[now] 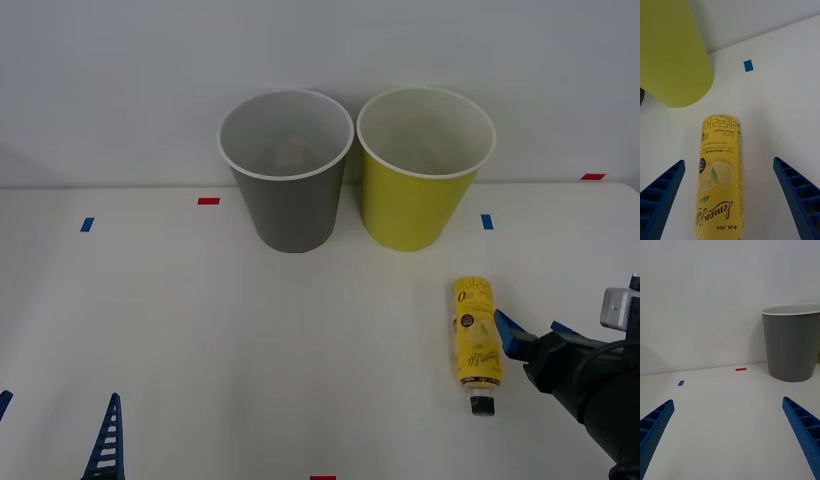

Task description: Put cans in the gray bin and PET bottles in the light green bin.

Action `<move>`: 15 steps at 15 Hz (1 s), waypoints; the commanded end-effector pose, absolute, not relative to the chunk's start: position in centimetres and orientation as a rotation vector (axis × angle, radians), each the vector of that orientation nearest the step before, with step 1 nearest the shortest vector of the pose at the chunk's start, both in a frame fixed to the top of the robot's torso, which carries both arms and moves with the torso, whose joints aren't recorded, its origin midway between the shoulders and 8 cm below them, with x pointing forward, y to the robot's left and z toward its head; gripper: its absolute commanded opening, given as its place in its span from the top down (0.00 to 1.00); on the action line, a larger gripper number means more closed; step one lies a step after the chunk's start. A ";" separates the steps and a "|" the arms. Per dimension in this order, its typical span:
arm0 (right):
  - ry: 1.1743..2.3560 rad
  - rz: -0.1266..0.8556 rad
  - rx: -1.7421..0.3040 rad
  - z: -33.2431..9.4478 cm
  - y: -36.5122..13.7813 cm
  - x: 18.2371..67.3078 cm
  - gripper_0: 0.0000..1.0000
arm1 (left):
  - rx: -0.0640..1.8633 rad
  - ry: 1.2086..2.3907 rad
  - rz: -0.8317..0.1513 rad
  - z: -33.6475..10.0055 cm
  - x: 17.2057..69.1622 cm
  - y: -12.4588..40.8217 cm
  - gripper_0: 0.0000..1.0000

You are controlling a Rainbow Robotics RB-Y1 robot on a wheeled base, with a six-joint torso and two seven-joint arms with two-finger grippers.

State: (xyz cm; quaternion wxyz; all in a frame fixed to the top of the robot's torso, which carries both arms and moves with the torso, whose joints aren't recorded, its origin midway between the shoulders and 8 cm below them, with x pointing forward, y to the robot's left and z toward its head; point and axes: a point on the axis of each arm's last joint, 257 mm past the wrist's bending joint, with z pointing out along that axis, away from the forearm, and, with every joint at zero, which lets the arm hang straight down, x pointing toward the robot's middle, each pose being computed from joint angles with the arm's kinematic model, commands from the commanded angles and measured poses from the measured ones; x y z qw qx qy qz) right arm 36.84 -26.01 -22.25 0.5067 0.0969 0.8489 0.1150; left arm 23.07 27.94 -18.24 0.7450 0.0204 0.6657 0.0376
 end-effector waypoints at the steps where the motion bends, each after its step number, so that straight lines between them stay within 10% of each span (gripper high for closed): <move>1: 2.137 0.229 0.194 -23.1 -24.8 37.6 0.19 | 0.045 1.458 0.082 -18.2 23.1 27.9 0.00; 15: 2.361 0.244 0.181 -24.8 -23.4 43.5 0.21 | 0.045 1.458 0.082 -18.2 23.1 27.9 0.00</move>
